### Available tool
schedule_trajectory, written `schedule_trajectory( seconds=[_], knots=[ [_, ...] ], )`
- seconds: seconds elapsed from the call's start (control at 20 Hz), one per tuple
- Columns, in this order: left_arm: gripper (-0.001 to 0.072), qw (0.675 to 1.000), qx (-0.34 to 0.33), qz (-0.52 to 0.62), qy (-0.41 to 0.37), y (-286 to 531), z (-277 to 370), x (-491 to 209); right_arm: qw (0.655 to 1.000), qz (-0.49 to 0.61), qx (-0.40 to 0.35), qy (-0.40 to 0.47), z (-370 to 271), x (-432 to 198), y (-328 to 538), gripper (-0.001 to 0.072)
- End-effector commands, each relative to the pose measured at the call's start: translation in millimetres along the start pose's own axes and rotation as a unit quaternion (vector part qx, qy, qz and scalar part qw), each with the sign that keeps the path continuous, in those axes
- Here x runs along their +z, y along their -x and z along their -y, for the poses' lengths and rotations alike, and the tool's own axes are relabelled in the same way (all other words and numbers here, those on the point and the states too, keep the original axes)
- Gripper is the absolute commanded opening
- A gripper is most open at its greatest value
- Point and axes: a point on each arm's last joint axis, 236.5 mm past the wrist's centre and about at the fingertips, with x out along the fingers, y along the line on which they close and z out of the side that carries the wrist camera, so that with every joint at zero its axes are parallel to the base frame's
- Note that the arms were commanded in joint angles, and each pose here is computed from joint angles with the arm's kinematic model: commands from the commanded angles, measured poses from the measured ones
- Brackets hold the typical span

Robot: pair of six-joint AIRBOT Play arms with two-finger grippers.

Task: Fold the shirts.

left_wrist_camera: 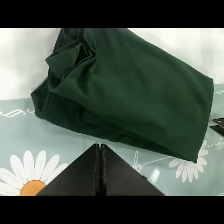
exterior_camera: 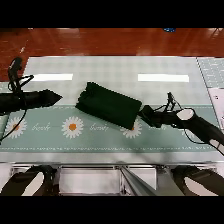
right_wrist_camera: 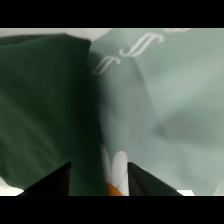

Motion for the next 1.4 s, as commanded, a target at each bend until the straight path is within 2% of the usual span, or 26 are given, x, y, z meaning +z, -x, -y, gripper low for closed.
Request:
schedule_trajectory(
  seconds=[0.0,0.2,0.25,0.3,0.35,0.4,0.55,0.7,1.0,1.15,1.35],
  knots=[
    [0.0018,1.0,0.001,-0.009,0.005,-5.1,-2.9,-2.9,0.997,-0.043,0.055,-0.021,-16.8,-8.2,-29.5,0.0412],
    [0.0018,1.0,0.001,-0.011,0.007,-6.6,-3.9,-3.3,0.995,-0.095,0.028,0.018,-25.6,-15.2,-59.1,0.0407],
    [0.0018,1.0,0.001,-0.011,0.007,-6.6,-3.9,-3.4,0.994,-0.1,0.021,0.027,-32.9,-10.7,-58.9,0.0352],
    [0.0018,1.0,0.001,-0.011,0.006,-6.6,-3.7,-3.7,0.994,-0.093,0.031,0.053,-49.1,-3.5,-57.3,0.0218],
    [0.0018,1.0,0.0,-0.011,0.007,-6.6,-3.7,-3.6,0.992,-0.084,0.044,0.079,-66.3,4.4,-54.9,0.0053],
    [0.0018,1.0,0.001,-0.011,0.006,-6.6,-3.8,-3.5,0.99,-0.077,0.057,0.1,-83.9,10.3,-52.2,0.003],
    [0.0018,1.0,0.001,-0.011,0.007,-6.7,-3.9,-3.4,0.984,-0.058,0.097,0.14,-136.5,26.2,-38.0,0.003],
    [0.0018,1.0,0.001,-0.011,0.007,-6.9,-4.2,-3.5,0.975,-0.035,0.103,0.193,-182.2,50.1,-11.4,0.0029],
    [0.0018,0.999,0.003,-0.029,0.018,-14.6,-11.1,-19.2,0.956,0.06,0.115,0.264,-263.9,131.1,106.0,0.0029],
    [0.0018,0.999,0.004,-0.041,0.024,-18.3,-14.3,-28.8,0.951,0.131,0.122,0.252,-273.2,181.2,188.7,0.0029],
    [0.0018,0.999,0.004,-0.039,0.025,-18.4,-14.6,-27.9,0.951,0.218,0.106,0.192,-231.8,233.2,289.4,0.0029]
  ],
)
